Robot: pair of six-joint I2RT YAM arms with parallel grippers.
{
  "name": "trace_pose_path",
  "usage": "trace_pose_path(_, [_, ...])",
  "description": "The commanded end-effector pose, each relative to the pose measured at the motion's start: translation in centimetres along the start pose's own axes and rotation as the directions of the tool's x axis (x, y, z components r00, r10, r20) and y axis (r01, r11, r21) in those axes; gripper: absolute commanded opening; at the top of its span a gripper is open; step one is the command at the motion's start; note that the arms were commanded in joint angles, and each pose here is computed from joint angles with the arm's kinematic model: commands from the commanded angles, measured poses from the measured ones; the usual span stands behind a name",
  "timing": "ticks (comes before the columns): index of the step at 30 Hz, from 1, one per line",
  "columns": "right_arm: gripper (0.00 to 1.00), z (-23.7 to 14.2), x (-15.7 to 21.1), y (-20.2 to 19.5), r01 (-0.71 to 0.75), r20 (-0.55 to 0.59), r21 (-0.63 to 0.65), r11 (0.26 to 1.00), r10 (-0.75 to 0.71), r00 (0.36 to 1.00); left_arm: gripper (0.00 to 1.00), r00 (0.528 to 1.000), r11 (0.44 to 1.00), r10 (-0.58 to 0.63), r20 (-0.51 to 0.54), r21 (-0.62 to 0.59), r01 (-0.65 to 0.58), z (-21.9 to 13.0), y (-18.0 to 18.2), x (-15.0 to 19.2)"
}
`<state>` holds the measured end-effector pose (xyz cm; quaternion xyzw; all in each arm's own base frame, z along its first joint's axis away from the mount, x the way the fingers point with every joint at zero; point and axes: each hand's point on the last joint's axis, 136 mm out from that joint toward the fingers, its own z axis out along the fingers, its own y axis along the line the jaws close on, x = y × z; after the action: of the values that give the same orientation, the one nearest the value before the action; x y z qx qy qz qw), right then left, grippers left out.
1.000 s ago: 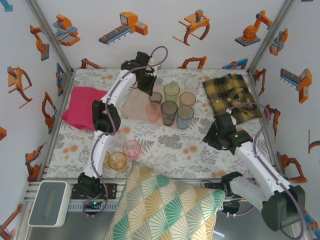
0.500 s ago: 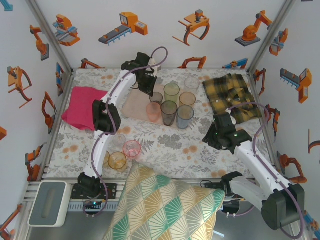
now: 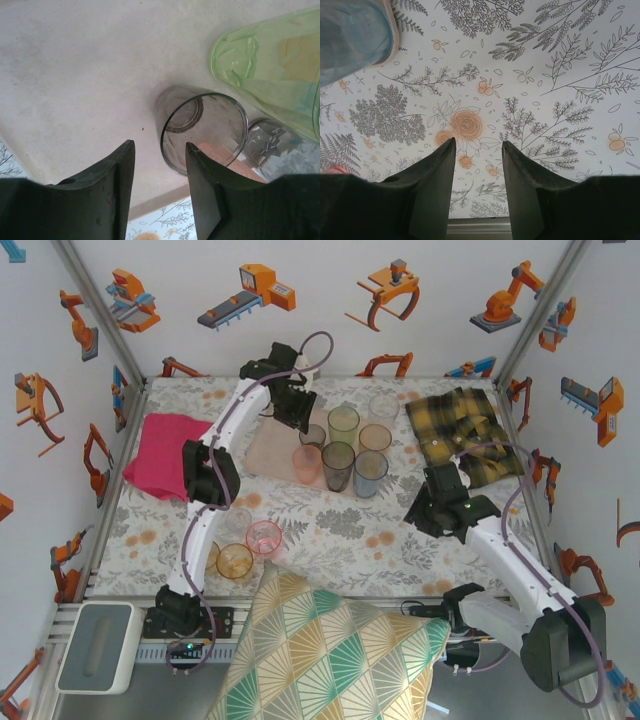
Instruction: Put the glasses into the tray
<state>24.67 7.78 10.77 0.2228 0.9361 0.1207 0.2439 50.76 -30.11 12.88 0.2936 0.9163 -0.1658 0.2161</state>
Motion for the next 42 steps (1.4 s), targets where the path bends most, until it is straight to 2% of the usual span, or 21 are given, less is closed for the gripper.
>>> trace_pose_path(1, [0.42,-1.1,-1.8,0.6,-0.039,0.074,-0.021,0.999,0.040,0.996,0.50,0.996,0.998,-0.051,0.074,-0.036,0.053,-6.2,1.4,-1.4])
trace_pose_path(8, [0.42,-2.5,-2.1,0.0,-0.064,0.135,-0.049,0.997,0.070,0.988,0.50,0.987,0.977,-0.153,0.057,-0.143,0.160,-9.2,6.9,1.2])
trace_pose_path(11, [0.42,-2.6,-1.9,-0.3,-0.065,0.128,-0.043,0.997,0.070,0.989,0.48,0.983,0.962,-0.180,0.025,-0.202,0.182,-8.9,9.5,2.8])
trace_pose_path(16, [0.42,-2.7,-1.5,-0.6,-0.068,0.127,-0.045,0.997,0.073,0.989,0.44,0.982,0.953,-0.187,-0.017,-0.247,0.177,-7.6,11.9,4.3])
trace_pose_path(28, [0.42,-3.2,-1.3,-1.0,-0.071,0.125,-0.038,0.997,0.075,0.989,0.39,0.981,0.953,-0.160,-0.113,-0.278,0.123,-3.3,13.4,6.4])
trace_pose_path(42, [0.42,-3.7,-0.9,-1.6,-0.080,0.128,-0.029,0.996,0.083,0.988,0.41,0.980,0.960,-0.091,-0.175,-0.275,0.040,0.0,13.0,7.4])
